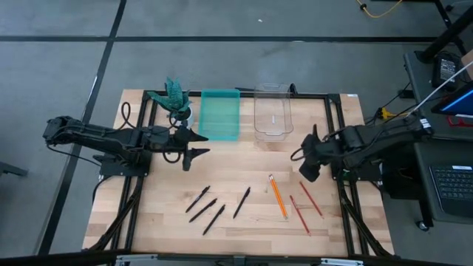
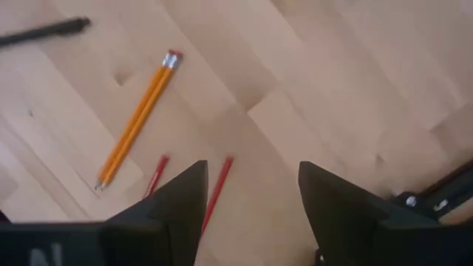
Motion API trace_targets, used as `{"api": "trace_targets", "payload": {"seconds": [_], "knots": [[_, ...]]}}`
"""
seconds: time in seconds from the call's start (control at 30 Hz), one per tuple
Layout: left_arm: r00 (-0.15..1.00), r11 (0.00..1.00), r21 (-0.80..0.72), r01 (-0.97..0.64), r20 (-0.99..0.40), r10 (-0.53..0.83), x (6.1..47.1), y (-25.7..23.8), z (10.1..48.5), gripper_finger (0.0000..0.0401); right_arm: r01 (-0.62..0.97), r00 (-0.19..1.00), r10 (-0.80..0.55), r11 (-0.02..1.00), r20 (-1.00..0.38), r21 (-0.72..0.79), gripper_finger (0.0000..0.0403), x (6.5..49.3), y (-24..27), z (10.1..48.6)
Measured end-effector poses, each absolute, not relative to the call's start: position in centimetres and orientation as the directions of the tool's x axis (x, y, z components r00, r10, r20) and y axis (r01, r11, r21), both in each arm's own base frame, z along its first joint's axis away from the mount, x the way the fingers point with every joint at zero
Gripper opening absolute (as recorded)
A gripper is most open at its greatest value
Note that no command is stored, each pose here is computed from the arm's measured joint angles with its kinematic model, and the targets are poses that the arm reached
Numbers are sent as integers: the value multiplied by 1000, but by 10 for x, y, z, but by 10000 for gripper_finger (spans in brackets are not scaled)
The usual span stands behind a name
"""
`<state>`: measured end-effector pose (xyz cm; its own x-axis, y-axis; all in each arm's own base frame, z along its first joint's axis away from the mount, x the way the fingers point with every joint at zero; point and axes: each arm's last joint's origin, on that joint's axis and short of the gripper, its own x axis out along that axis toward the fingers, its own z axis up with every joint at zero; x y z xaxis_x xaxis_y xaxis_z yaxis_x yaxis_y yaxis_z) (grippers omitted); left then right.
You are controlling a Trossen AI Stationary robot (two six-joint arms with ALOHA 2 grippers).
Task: Sort pens & pencils
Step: Put the red pencil into the transparent bin
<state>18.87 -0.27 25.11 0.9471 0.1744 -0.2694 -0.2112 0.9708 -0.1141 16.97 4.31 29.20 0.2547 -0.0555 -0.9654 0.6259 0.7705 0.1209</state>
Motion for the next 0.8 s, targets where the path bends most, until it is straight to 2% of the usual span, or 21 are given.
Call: {"api": "trace_targets", "payload": {"seconds": [0.37, 0.53, 0.8], "knots": [[948, 970, -115, -212, -264, 176, 189, -3, 252, 198, 606, 172, -31, 791, -985, 81, 213, 170, 78, 276], [948, 970, -115, -212, -264, 176, 189, -3, 252, 198, 665, 113, -18, 744, -993, 63, 213, 156, 88, 256], [948, 970, -114, -213, -264, 177, 189, -3, 252, 198, 682, 187, 65, 709, -980, 177, 213, 152, 99, 218]]}}
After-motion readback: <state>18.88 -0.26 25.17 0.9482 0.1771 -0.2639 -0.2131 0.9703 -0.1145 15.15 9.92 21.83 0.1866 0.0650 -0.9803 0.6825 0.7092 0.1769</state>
